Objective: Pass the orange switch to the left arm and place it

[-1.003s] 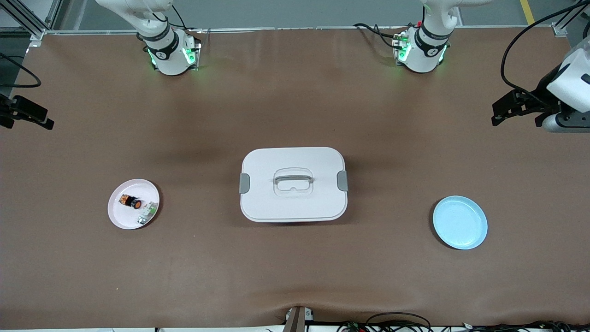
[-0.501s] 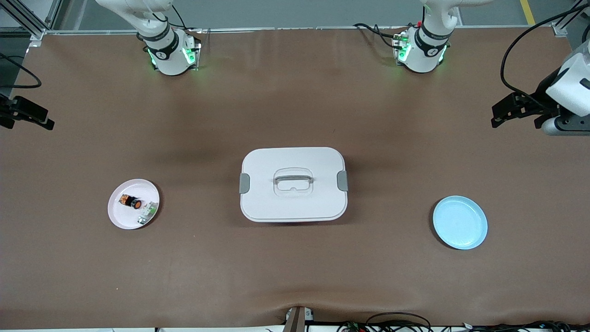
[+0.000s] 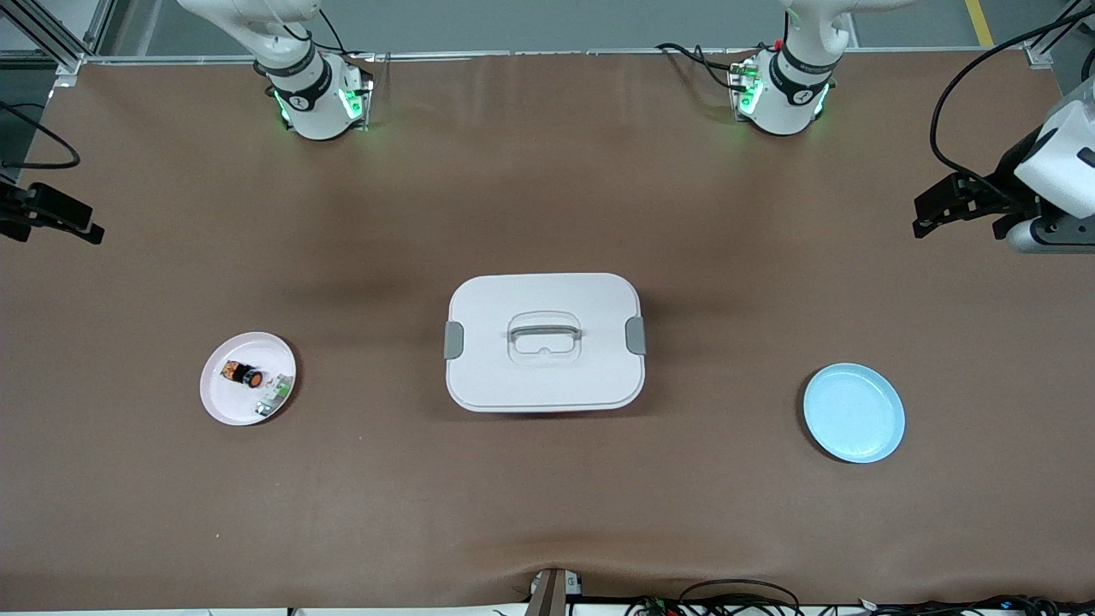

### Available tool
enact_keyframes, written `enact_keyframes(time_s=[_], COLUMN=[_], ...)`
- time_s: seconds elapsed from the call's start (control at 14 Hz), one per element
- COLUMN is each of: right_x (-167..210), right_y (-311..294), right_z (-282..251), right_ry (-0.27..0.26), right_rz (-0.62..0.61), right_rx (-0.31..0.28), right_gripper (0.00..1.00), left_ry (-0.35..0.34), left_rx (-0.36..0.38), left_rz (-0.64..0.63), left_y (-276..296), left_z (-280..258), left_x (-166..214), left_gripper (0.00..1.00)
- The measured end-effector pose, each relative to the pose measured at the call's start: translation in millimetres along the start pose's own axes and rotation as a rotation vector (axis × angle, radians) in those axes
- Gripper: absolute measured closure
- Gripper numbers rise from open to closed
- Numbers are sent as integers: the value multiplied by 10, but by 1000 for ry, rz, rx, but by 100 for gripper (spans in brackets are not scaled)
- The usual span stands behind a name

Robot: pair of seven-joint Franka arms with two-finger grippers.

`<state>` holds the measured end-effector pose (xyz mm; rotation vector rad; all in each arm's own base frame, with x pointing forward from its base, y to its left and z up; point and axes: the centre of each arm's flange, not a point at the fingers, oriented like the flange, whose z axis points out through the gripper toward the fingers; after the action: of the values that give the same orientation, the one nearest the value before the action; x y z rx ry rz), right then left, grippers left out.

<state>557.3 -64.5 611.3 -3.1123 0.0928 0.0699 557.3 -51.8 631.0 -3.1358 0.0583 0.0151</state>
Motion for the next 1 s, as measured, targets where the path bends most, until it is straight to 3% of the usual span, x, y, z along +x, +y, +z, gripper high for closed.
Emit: enact_keyframes(time_s=[0.43, 0.72, 1.0], right_x=[251, 552, 849], right_y=[21, 45, 89], right_z=[468, 811, 1491], right_ry=[-74, -36, -87], right_rz=[2, 4, 14], right_rx=[2, -3, -3], right_gripper=[0, 0, 0], left_ry=[-2, -4, -3], left_rx=[14, 19, 65], left_rz=[3, 4, 8], left_y=[5, 7, -12], left_z=[-1, 2, 6], left_x=[-5, -7, -6], left_gripper=[0, 0, 0])
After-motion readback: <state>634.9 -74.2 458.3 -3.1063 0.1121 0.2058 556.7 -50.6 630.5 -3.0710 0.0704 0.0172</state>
